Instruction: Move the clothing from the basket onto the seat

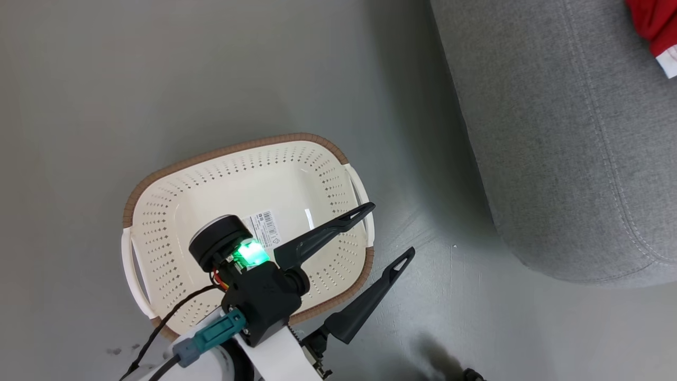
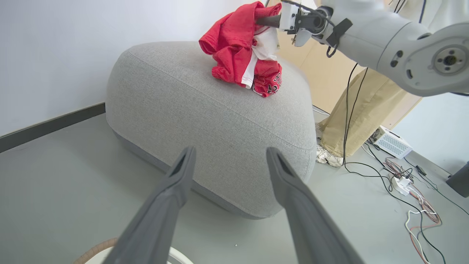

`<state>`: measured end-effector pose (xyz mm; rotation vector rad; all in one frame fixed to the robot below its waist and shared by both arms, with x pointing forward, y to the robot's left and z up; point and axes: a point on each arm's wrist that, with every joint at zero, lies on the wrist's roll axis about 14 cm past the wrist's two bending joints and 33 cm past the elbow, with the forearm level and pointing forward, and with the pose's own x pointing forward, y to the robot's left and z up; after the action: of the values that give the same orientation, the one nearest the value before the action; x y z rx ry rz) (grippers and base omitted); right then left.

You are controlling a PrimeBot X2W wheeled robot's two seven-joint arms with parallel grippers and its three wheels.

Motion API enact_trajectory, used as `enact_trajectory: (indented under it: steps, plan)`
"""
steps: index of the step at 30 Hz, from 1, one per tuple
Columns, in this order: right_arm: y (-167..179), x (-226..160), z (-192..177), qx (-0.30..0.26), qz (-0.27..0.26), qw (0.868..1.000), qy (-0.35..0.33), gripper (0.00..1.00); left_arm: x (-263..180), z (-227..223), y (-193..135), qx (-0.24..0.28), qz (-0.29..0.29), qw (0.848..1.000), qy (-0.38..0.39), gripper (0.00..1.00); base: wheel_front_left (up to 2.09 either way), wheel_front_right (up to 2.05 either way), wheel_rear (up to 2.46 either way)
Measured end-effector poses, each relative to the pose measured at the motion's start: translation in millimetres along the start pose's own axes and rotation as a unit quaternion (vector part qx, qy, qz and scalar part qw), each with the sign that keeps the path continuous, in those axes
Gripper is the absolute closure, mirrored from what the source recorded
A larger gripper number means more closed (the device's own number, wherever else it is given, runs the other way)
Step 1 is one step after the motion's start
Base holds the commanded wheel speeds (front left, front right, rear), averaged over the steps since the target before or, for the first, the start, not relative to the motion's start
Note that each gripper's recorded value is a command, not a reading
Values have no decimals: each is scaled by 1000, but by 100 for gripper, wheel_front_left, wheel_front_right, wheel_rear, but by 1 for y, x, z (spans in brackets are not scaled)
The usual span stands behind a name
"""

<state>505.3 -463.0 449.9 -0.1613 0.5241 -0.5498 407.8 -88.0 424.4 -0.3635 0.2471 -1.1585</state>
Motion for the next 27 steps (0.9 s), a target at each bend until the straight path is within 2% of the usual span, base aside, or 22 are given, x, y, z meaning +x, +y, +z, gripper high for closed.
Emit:
enact_trajectory:
  steps: [2, 4, 5, 10, 27]
  plan:
    - [2, 3, -22, 9, 2, 999, 37, 100, -1, -2, 3, -1, 2, 1000, 2, 0, 0, 0, 0]
    - [6, 4, -41, 15, 6, 997, 72, 53, -1, -3, 6, 1, 2, 1000, 3, 0, 0, 0, 0]
    - [8, 5, -45, 20, 8, 997, 78, 2, -1, -3, 7, 1, 2, 1000, 2, 0, 0, 0, 0]
    - [17, 8, -50, 23, 14, 995, 91, 0, 0, -6, 9, -2, 1, 1000, 3, 0, 0, 0, 0]
    - [10, 7, 2, 8, 4, 999, 37, 0, 7, 16, 6, 19, -8, 999, -36, 0, 0, 0, 0]
